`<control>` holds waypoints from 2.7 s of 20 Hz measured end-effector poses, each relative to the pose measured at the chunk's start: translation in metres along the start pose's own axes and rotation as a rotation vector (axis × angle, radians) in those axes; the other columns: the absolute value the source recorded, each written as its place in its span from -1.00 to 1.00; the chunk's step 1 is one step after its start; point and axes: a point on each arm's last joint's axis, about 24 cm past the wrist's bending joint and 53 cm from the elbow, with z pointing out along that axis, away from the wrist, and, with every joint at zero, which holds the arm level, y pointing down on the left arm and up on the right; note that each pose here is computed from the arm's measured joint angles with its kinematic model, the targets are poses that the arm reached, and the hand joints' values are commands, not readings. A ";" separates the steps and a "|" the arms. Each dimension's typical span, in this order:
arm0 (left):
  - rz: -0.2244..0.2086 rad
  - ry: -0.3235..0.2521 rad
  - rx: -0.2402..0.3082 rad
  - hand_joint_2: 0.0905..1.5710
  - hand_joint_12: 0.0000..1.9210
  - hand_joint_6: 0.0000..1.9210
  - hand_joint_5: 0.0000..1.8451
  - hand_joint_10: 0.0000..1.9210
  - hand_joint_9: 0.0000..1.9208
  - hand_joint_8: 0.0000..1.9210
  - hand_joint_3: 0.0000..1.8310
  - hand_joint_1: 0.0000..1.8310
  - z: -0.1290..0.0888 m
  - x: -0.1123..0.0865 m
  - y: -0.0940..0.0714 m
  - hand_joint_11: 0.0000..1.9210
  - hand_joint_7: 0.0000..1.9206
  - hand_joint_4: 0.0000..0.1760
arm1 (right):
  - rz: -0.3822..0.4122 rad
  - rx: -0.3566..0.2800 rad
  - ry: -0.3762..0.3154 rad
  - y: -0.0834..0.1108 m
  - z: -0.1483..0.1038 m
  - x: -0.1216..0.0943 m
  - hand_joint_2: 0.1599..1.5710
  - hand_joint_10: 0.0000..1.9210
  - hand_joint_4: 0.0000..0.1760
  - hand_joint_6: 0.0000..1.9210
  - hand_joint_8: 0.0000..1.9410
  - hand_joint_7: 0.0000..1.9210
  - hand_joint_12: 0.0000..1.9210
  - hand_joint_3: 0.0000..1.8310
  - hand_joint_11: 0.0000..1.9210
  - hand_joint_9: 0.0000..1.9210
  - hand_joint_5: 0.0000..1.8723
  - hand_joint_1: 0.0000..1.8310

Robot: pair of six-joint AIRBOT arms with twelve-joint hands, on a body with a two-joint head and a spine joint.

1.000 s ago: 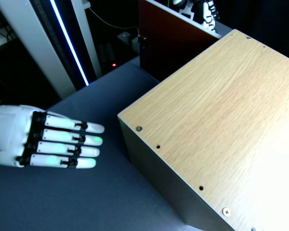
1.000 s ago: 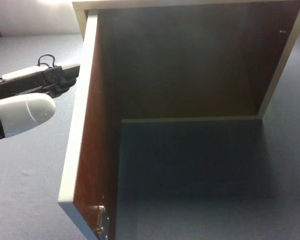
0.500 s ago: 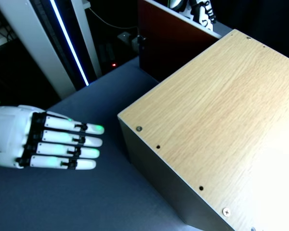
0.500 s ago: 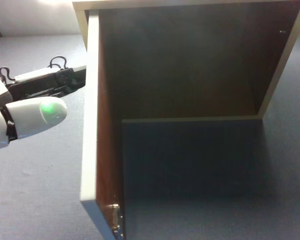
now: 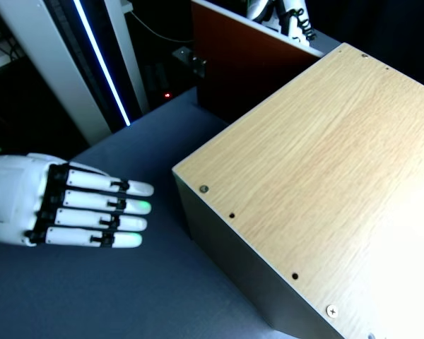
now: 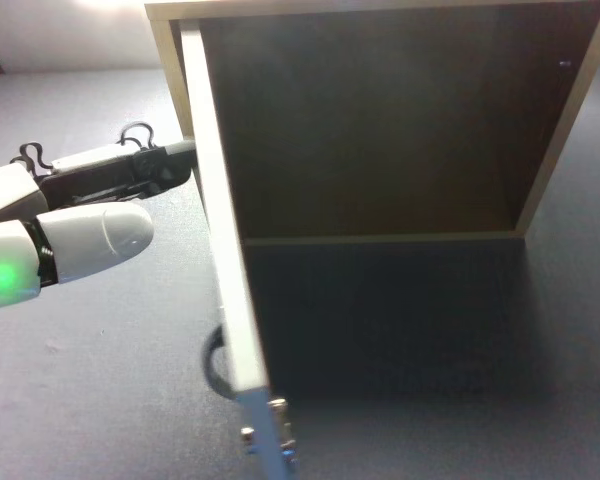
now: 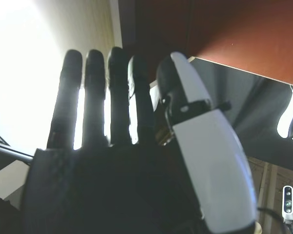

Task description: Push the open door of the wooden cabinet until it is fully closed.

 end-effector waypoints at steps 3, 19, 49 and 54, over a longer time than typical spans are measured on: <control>-0.003 0.011 0.003 0.72 -0.99 -1.00 -0.79 -0.99 -0.77 -1.00 -0.99 -1.00 0.005 0.004 0.002 -0.84 -0.76 -0.61 | 0.000 0.001 0.000 0.000 0.000 0.000 0.72 -1.00 -1.00 -1.00 -1.00 -0.48 -0.76 -1.00 -0.72 -0.57 -0.51 -0.04; 0.006 0.116 0.032 0.78 -0.99 -1.00 -0.85 -1.00 -0.81 -1.00 -0.99 -1.00 0.039 0.037 0.012 -0.86 -0.78 -0.79 | -0.001 0.000 0.000 -0.001 0.000 0.000 0.74 -1.00 -1.00 -1.00 -1.00 -0.57 -0.82 -1.00 -0.75 -0.63 -0.54 -0.22; -0.034 0.093 0.130 0.74 -0.95 -0.99 -0.78 -0.99 -0.75 -0.99 -1.00 -1.00 0.100 0.037 0.000 -0.72 -0.77 -0.93 | 0.002 0.002 -0.003 -0.002 0.000 0.001 0.73 -1.00 -1.00 -1.00 -1.00 -0.53 -0.86 -1.00 -0.74 -0.61 -0.52 -0.23; -0.052 0.104 0.145 0.74 -0.97 -0.99 -0.76 -0.99 -0.80 -0.99 -1.00 -1.00 0.089 0.045 -0.006 -0.75 -0.82 -1.00 | 0.006 0.001 -0.002 -0.002 0.000 0.001 0.74 -1.00 -1.00 -1.00 -1.00 -0.53 -0.86 -1.00 -0.74 -0.61 -0.54 -0.25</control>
